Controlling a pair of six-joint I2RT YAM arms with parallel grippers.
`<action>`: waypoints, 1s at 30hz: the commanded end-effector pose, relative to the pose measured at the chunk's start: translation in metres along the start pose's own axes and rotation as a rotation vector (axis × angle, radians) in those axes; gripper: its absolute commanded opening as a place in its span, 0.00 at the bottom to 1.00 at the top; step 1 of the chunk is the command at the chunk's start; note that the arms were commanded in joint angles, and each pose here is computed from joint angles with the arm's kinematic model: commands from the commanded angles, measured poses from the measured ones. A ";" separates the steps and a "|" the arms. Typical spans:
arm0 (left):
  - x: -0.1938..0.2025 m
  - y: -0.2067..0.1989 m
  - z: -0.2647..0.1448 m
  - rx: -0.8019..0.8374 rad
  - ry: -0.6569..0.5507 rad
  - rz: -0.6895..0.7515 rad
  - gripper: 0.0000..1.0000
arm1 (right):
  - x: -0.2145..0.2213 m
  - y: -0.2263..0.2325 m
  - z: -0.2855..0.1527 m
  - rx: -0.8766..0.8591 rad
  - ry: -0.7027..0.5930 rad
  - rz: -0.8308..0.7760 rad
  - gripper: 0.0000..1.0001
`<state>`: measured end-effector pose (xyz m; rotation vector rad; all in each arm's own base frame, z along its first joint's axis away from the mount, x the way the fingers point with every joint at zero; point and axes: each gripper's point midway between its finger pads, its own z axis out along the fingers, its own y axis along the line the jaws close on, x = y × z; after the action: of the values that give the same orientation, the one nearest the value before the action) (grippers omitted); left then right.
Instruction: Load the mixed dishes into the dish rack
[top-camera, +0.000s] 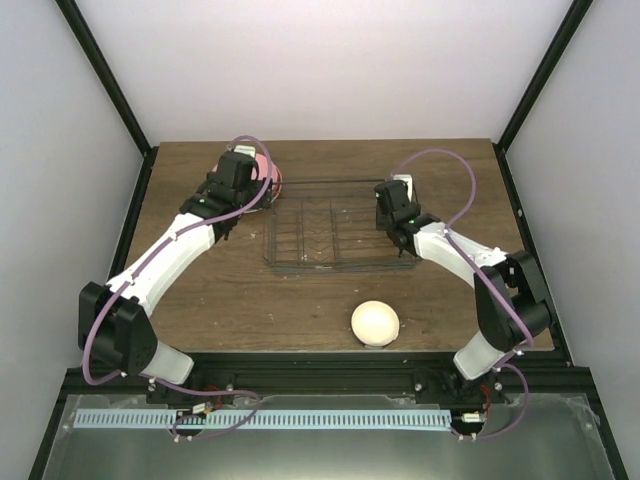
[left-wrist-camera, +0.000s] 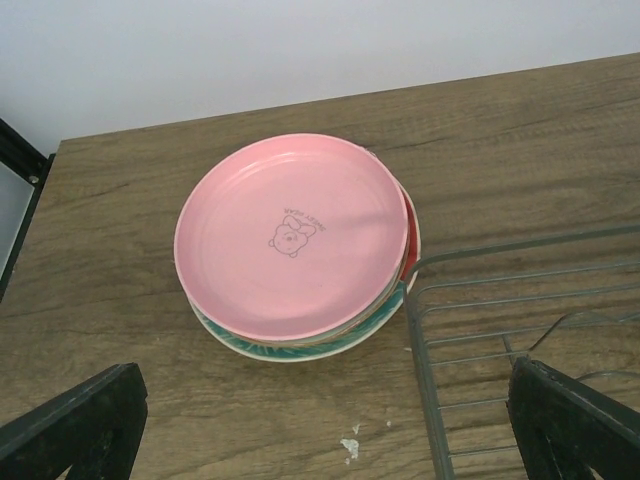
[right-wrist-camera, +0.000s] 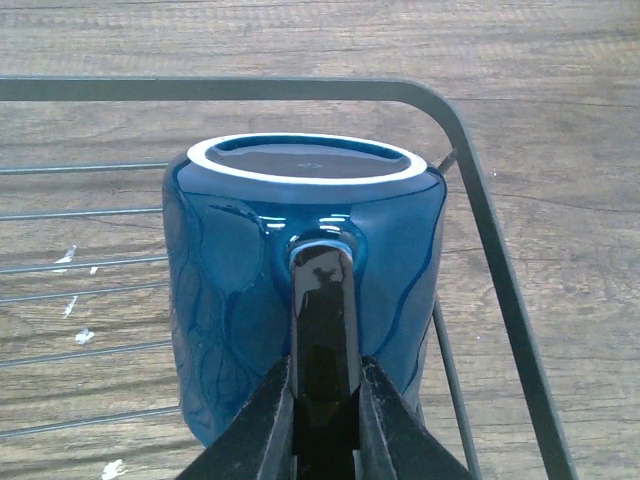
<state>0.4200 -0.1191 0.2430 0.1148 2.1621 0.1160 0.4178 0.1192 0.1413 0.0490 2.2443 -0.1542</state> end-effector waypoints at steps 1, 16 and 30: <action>-0.004 0.004 -0.002 -0.016 -0.025 0.002 1.00 | -0.039 -0.004 -0.004 0.053 -0.170 0.011 0.01; 0.002 -0.001 0.007 -0.004 -0.006 0.014 1.00 | -0.019 0.000 0.013 0.048 -0.221 -0.028 0.01; 0.012 -0.002 0.013 -0.010 0.021 0.024 1.00 | 0.009 0.012 0.016 -0.018 -0.161 -0.038 0.26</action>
<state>0.4217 -0.1186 0.2320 0.1347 2.1739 0.1402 0.4267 0.1224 0.1161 -0.0362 2.1004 -0.1967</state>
